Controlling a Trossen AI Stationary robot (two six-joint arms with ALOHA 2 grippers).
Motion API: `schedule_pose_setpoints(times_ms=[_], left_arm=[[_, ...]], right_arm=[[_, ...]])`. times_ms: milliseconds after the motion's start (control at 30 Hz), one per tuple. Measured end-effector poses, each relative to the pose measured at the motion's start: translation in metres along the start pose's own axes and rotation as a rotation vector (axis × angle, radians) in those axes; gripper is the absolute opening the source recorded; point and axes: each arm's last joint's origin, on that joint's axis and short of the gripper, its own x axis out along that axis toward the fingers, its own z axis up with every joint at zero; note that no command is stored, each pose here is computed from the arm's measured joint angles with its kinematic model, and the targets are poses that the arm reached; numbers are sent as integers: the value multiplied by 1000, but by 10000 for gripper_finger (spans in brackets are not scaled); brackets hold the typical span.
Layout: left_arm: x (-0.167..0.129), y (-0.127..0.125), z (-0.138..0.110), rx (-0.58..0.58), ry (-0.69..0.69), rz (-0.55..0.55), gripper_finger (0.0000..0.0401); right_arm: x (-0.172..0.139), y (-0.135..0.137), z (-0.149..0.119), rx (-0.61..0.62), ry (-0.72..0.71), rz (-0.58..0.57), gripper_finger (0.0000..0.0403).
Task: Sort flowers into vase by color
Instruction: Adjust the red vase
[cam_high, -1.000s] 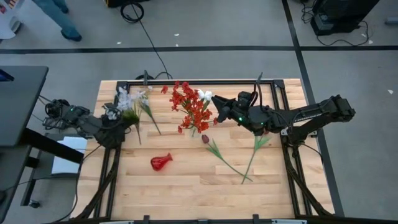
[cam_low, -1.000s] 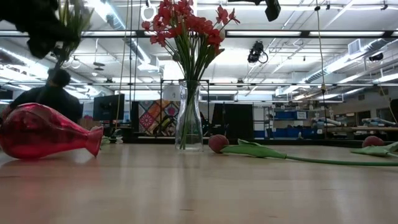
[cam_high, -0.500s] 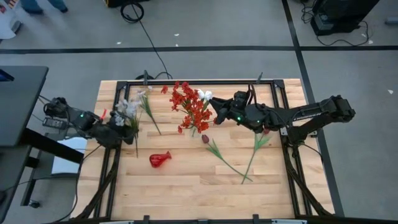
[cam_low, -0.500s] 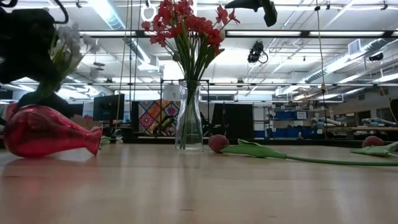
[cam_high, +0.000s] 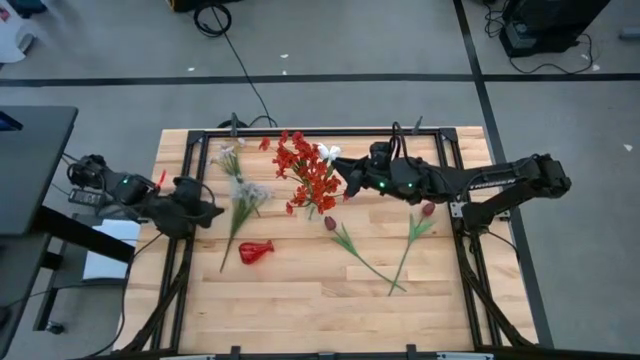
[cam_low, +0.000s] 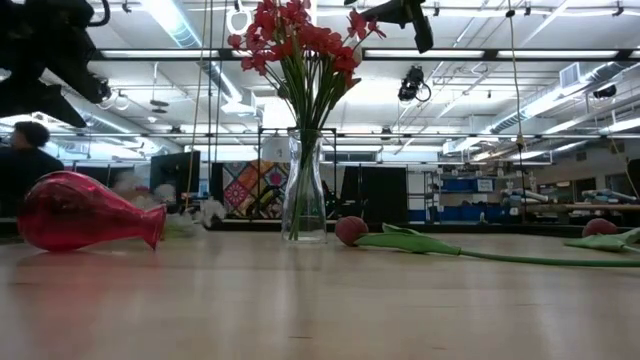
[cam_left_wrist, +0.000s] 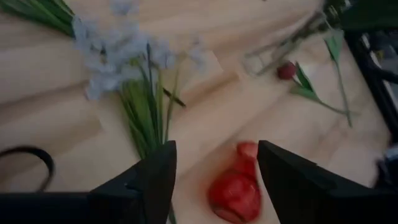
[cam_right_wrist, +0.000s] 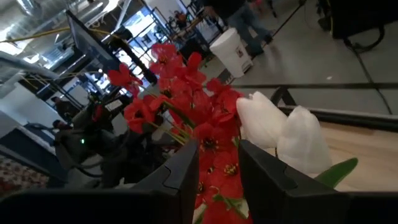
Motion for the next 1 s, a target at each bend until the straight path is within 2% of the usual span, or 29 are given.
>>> schedule_pose_setpoints(times_ms=[133, 367, 533, 800, 867, 1000], left_arm=[[-2, -13, 1, 38, 42, -90, 223], [26, -60, -15, 383, 65, -142, 216], [54, -85, -32, 536, 122, -142, 218], [100, -99, -60, 553, 249, -33, 262], [112, -102, -62, 542, 259, -23, 275], [137, -98, -57, 494, 287, 65, 291]], right_arm=[[2, -3, 1, 4, 33, 11, 121], [2, -12, -2, -37, 91, -52, 121], [-11, -13, 3, -86, 71, -121, 121], [-52, -5, 39, -193, -67, -78, 140], [-63, -4, 49, -193, -100, -62, 155], [-80, -5, 63, -182, -146, -38, 187]])
